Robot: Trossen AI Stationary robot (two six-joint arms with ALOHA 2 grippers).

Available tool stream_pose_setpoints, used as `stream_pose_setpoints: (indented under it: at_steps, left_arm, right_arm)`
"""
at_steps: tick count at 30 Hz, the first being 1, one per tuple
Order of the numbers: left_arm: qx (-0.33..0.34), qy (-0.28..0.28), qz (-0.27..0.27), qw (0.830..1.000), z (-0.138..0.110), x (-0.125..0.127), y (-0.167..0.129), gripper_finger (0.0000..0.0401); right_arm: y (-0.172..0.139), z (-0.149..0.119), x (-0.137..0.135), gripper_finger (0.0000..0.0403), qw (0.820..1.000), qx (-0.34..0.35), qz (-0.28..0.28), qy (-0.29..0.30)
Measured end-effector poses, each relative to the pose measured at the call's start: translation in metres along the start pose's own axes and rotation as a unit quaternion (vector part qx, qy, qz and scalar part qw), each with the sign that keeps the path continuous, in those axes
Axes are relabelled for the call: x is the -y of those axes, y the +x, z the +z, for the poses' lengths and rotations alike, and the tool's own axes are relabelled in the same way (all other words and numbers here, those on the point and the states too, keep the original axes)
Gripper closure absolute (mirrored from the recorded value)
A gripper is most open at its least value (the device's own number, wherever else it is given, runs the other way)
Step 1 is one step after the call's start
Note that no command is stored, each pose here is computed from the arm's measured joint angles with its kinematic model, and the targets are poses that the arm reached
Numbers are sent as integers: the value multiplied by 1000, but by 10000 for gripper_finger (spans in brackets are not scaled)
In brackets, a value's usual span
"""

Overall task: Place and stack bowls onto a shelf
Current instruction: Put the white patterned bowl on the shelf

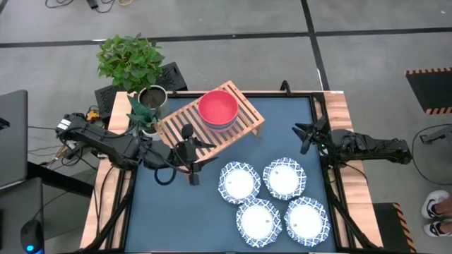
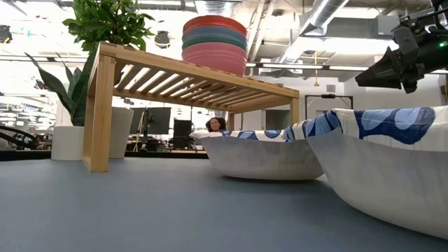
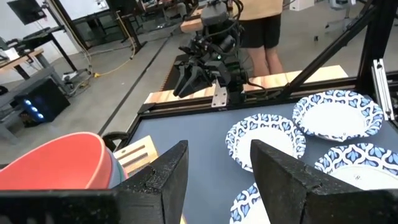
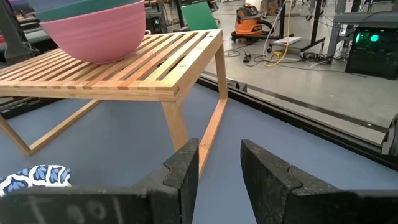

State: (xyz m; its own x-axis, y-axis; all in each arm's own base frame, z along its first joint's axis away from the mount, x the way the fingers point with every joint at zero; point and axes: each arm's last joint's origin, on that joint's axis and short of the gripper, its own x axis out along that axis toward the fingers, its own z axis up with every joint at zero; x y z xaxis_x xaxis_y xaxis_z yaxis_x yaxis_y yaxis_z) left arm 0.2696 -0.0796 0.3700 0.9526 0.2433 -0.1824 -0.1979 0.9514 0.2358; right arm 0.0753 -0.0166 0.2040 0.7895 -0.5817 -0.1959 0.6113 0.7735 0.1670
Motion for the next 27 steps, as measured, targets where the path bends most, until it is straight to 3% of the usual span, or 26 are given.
stream_pose_setpoints:
  at_steps: [5, 10, 17, 23, 27]
  left_arm:
    - [-3, 7, -3, 1000, -1, 0, 0, 239]
    - [0, 7, -57, 998, -5, 5, 2, 239]
    - [-18, -42, -117, 992, -21, 25, 20, 239]
    - [30, -50, -184, 981, -20, 47, 32, 239]
    - [19, -53, -192, 980, -22, 53, 28, 239]
  right_arm:
    - [0, 0, 0, 259, 1000, 0, 0, 0]
    - [0, 0, 0, 259, 1000, 0, 0, 0]
    - [0, 1, 0, 259, 1000, 3, 3, 3]
    - [0, 1, -2, 259, 999, -3, 25, 22]
    - [0, 1, -2, 259, 999, -2, 26, 30]
